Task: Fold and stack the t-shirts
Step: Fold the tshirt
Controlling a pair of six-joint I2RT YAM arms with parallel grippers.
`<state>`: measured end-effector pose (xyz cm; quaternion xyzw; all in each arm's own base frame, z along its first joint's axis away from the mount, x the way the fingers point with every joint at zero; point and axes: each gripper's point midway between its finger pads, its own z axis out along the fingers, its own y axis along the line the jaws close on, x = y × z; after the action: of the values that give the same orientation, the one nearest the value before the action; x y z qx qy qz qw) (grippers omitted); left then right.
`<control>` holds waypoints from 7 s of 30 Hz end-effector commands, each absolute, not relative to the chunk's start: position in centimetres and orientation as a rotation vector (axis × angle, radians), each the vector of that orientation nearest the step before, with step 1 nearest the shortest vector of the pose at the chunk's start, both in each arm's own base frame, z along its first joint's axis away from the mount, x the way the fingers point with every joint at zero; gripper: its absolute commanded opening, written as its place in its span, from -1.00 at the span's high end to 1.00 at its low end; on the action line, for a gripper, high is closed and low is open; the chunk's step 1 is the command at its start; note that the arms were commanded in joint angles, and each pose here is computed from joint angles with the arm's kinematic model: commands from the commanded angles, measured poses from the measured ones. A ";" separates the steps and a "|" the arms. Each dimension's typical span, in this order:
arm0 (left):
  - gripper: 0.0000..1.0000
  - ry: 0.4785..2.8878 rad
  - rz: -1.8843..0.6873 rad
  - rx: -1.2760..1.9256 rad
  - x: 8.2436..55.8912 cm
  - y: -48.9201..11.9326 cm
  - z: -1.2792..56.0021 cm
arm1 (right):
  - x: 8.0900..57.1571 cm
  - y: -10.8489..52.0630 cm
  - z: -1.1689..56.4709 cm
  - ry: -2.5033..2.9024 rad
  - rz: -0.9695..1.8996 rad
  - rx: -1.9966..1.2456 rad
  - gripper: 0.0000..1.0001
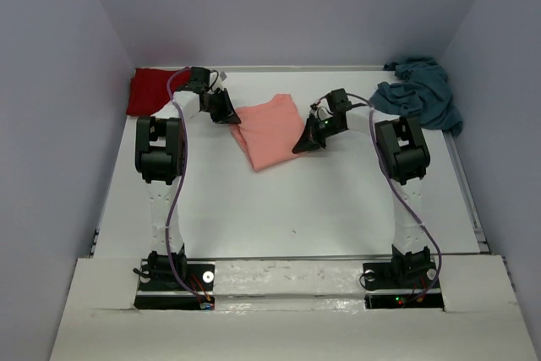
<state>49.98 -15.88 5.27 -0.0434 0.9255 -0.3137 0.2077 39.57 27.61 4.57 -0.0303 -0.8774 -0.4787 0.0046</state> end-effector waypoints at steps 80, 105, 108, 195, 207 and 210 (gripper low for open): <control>0.73 2.508 -0.901 -0.052 50.5 -16.1 9.4 | 45.6 24.8 6.5 -3.083 -1.350 0.154 -0.22; 0.73 2.506 -0.901 -0.059 50.3 -16.1 9.4 | 40.3 23.4 6.7 -2.964 -1.363 0.082 -0.17; 0.73 2.505 -0.904 -0.060 50.3 -16.1 9.5 | 40.3 23.6 7.3 -2.959 -1.384 0.082 -0.17; 0.48 2.686 -1.000 0.040 32.8 -21.5 8.6 | 16.3 20.5 6.8 -2.819 -1.126 -0.041 -0.46; 0.05 2.529 -0.960 0.015 37.2 -22.1 14.1 | 22.6 19.9 9.6 -3.087 -0.979 0.078 -0.47; 0.05 2.513 -0.991 0.036 37.3 -22.5 15.5 | 25.5 20.8 11.1 -3.138 -1.018 0.117 -0.13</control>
<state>36.86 -22.06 11.33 0.0014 0.9230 -0.3350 0.1891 22.54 20.37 9.70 0.0121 -0.9463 -0.3210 -0.0367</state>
